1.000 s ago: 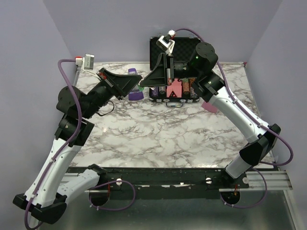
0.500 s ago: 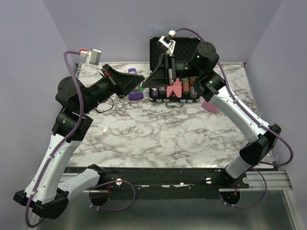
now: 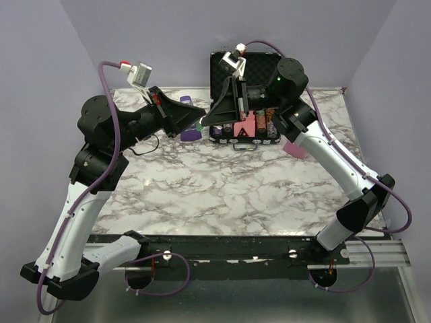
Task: Remove the keys from the keyring
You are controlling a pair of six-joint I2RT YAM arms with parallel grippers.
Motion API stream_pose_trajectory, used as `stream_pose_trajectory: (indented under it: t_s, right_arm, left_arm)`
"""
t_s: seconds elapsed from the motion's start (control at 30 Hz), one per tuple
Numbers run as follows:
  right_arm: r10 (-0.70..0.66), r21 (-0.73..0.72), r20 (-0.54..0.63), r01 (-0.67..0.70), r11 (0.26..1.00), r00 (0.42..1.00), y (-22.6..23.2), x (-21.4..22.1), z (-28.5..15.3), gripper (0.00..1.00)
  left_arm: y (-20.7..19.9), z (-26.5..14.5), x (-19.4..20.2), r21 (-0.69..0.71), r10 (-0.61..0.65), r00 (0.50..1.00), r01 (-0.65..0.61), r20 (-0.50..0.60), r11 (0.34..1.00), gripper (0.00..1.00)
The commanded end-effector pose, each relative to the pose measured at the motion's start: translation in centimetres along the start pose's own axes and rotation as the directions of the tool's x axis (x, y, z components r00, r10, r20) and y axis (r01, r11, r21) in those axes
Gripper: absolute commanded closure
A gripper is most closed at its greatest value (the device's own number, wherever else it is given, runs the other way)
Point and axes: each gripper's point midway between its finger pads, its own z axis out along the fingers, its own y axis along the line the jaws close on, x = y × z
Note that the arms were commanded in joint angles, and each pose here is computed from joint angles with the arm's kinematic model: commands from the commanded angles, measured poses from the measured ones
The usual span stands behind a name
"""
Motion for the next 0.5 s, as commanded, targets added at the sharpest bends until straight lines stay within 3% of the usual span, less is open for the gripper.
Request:
stream_pose_trajectory:
  t_s: [0.0,0.47]
  right_arm:
    - [0.002,-0.01,-0.008,-0.002,1.0,1.0,0.2,0.2,0.9,0.99]
    - [0.022,-0.008,-0.036,-0.022,1.0,0.999,-0.2,0.7,0.8,0.99]
  left_arm:
    - [-0.1,0.3,3.8,0.051,-0.022,0.981,0.033,-0.191,0.998,1.0]
    - [0.9,-0.1,5.6,0.038,0.014,0.957,-0.003,-0.288,0.999,1.0]
